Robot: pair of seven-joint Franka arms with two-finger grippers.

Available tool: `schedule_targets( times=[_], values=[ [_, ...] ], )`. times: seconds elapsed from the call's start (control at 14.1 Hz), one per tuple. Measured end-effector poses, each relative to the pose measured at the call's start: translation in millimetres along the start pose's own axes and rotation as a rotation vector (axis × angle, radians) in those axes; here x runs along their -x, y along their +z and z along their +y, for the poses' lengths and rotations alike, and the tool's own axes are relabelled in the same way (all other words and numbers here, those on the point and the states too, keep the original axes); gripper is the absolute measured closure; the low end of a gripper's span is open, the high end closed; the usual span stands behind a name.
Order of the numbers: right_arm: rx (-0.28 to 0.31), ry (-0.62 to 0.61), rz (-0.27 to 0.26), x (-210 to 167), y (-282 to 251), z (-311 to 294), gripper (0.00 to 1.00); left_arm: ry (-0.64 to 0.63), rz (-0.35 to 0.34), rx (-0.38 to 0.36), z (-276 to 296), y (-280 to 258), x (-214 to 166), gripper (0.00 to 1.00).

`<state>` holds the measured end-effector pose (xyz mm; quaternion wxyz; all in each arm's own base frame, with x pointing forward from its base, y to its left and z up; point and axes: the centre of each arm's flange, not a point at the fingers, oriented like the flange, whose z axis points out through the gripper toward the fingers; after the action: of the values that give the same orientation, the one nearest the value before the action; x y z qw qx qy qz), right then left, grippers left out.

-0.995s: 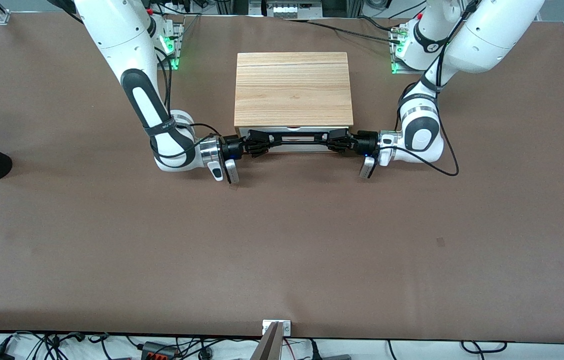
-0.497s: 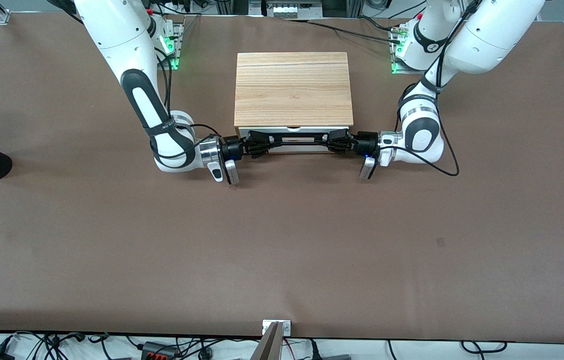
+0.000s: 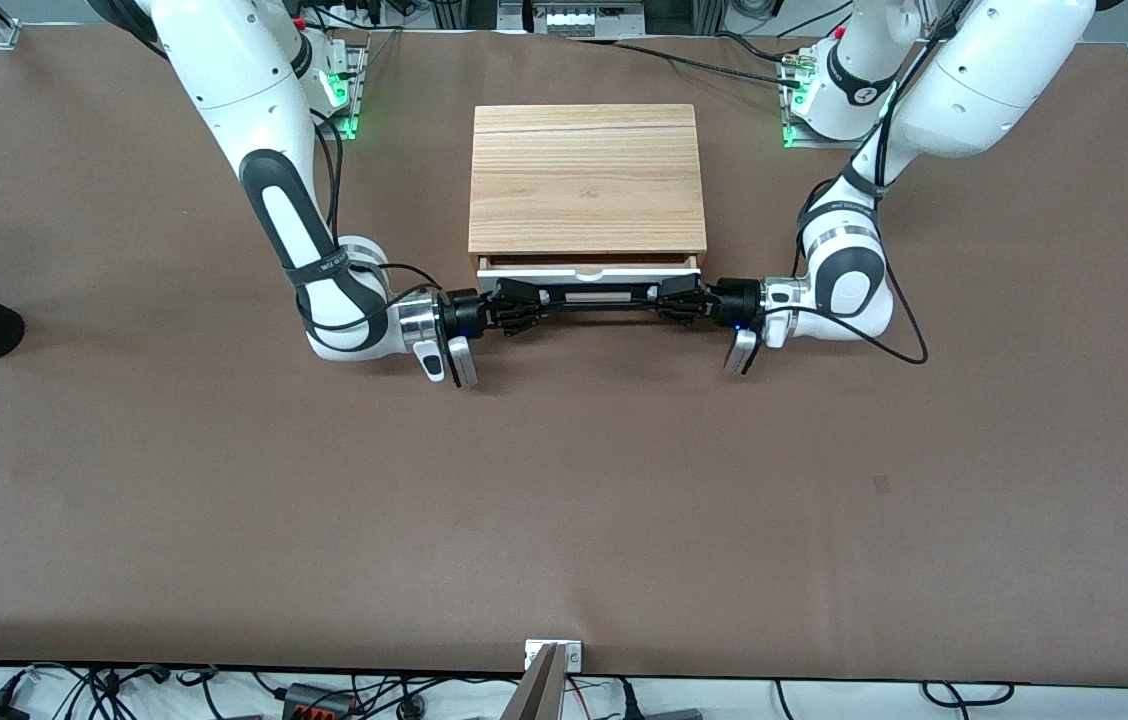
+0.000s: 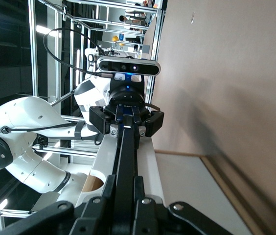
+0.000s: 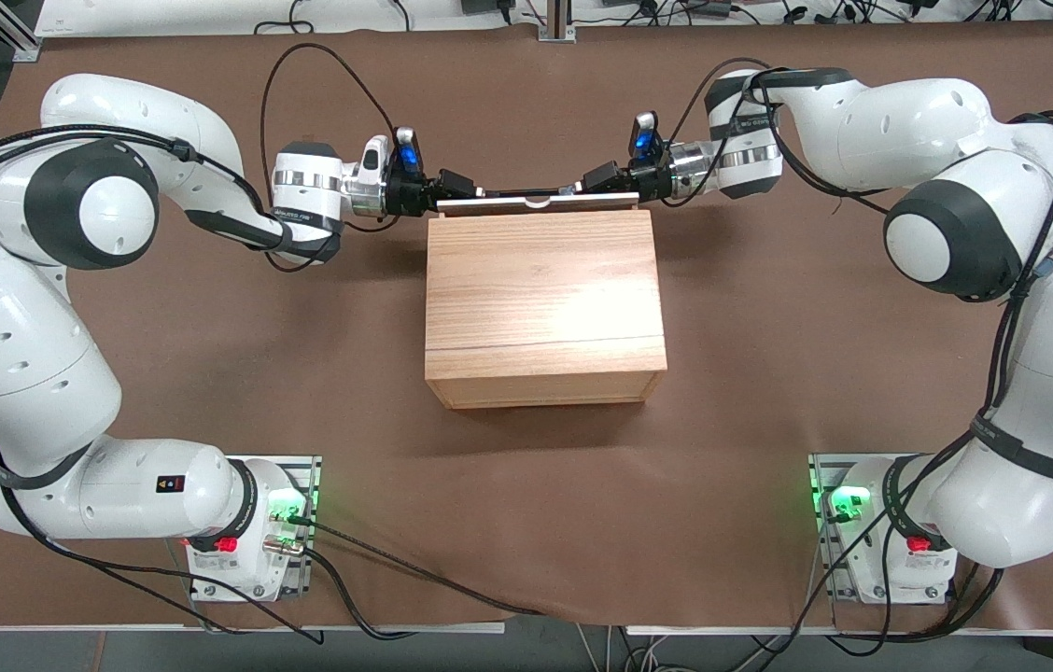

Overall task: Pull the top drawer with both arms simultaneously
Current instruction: 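Pull the handle outward with both grippers, sliding the drawer open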

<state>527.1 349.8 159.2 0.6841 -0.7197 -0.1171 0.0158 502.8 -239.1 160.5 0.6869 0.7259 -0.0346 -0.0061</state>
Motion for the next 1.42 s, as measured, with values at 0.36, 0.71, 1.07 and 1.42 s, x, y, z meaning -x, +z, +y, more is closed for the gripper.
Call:
schedule_targets(
  times=[0.36,0.71,1.07,1.42],
  values=[
    [0.0,-0.016,0.022,-24,-7,6,0.82,-0.002,0.021,0.034,-8,0,-27,0.82],
    [0.0,-0.032,0.033,-46,-8,11,0.82,0.001,0.041,0.039,-11,-4,-46,0.82],
    [-0.005,-0.037,0.028,-60,-8,14,0.82,0.003,0.053,0.037,-11,-8,-55,0.82],
    [0.009,-0.043,0.037,-67,-10,23,0.65,0.025,0.062,0.028,-14,-10,-58,0.57]
  ],
)
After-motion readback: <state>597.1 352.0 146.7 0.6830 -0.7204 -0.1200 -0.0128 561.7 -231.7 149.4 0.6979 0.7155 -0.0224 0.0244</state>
